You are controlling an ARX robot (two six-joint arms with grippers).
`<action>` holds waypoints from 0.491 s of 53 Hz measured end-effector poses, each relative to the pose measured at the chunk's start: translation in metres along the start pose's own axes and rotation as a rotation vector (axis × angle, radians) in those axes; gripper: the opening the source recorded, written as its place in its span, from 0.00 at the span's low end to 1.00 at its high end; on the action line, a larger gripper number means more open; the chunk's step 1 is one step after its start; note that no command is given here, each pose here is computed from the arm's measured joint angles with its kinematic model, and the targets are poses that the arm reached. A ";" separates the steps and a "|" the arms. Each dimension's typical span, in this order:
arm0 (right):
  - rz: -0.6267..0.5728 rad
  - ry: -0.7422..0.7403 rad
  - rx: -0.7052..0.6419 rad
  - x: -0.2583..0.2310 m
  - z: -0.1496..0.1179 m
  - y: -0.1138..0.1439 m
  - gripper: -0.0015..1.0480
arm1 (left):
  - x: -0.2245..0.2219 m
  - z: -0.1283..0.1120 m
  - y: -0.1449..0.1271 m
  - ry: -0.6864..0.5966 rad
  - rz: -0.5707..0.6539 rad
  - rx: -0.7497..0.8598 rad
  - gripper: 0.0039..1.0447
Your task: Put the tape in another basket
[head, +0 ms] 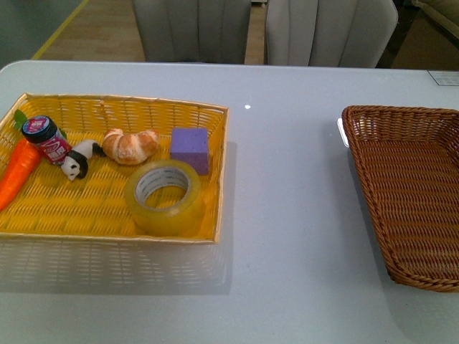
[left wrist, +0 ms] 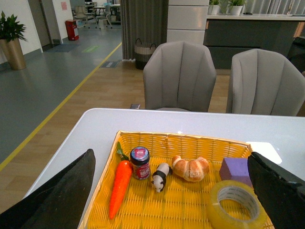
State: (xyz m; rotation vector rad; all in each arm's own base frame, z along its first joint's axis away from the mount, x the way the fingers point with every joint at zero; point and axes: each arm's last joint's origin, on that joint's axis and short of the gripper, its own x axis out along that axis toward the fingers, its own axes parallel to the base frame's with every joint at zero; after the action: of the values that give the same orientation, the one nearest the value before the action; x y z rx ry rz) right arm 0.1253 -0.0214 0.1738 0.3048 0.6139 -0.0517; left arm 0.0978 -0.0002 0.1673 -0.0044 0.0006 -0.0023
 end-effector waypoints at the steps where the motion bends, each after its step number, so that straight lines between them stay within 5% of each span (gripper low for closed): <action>1: -0.013 0.003 0.010 0.004 0.006 -0.003 0.91 | 0.000 0.000 0.000 0.000 0.000 0.000 0.92; 17: -0.164 -0.048 -0.101 0.092 0.076 -0.059 0.91 | 0.000 0.000 0.000 0.000 0.000 0.000 0.92; 26: -0.184 0.141 -0.161 0.185 0.087 -0.103 0.91 | 0.000 0.000 0.000 0.000 0.000 0.000 0.92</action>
State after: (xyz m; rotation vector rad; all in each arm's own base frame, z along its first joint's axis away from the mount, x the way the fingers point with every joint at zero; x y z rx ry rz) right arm 0.3109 -0.1374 0.1073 0.0953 0.7808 -0.1579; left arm 0.0978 -0.0002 0.1673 -0.0048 0.0006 -0.0023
